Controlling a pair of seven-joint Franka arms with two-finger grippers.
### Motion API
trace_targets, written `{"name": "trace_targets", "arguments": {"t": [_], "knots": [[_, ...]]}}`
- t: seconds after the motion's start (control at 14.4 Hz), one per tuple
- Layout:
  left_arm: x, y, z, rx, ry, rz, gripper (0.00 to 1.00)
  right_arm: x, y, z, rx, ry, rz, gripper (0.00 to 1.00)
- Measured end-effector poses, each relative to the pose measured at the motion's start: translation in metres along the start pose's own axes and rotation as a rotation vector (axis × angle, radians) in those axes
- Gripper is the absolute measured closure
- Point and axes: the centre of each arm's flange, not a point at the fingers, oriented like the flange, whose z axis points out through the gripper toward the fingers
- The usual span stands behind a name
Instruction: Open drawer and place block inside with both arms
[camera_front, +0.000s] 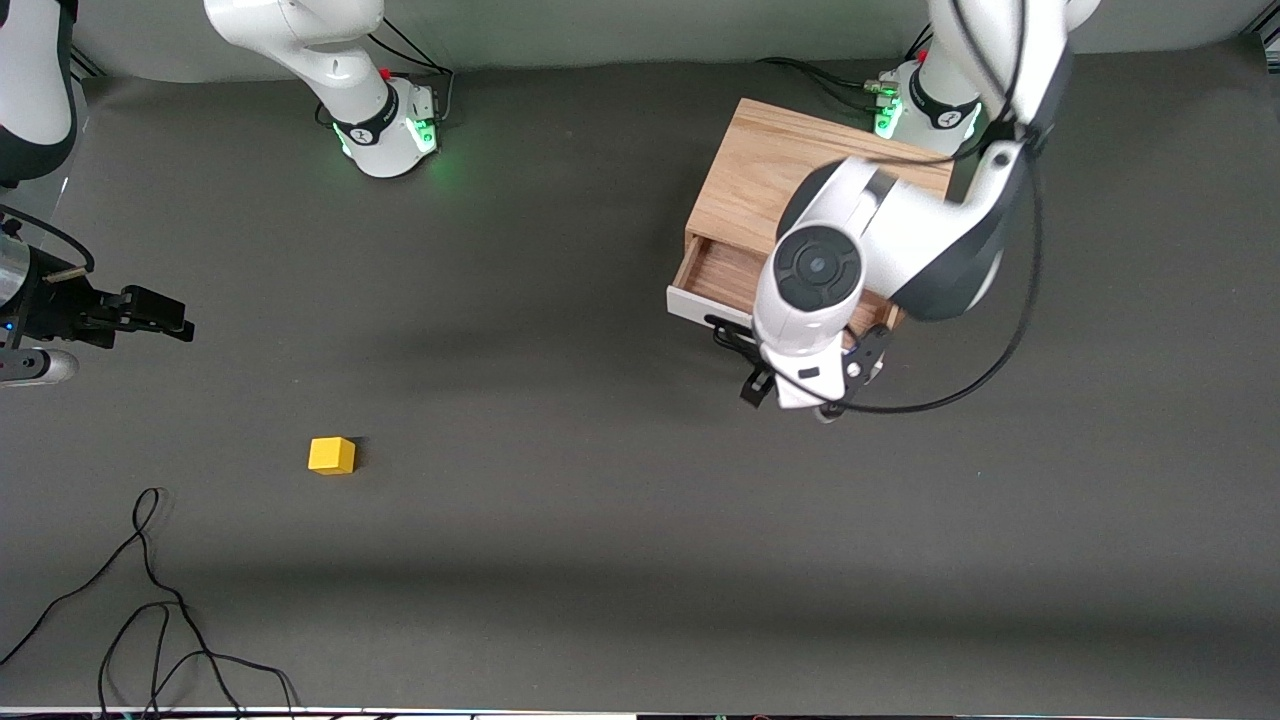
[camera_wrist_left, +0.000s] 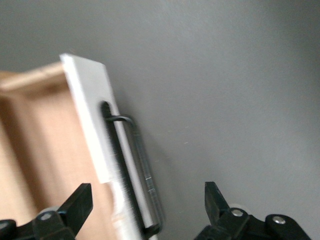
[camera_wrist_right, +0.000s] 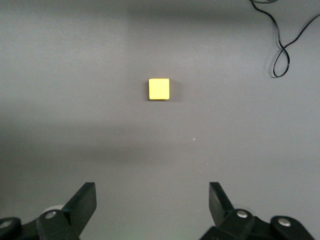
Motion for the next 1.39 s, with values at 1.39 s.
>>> {"name": "trace_targets", "arguments": {"t": [1.39], "knots": [[0.25,-0.216,-0.133,-0.112,0.075,1.001,0.0,0.055,0.001,0.072,-0.004,0.035,0.007,0.0]]}}
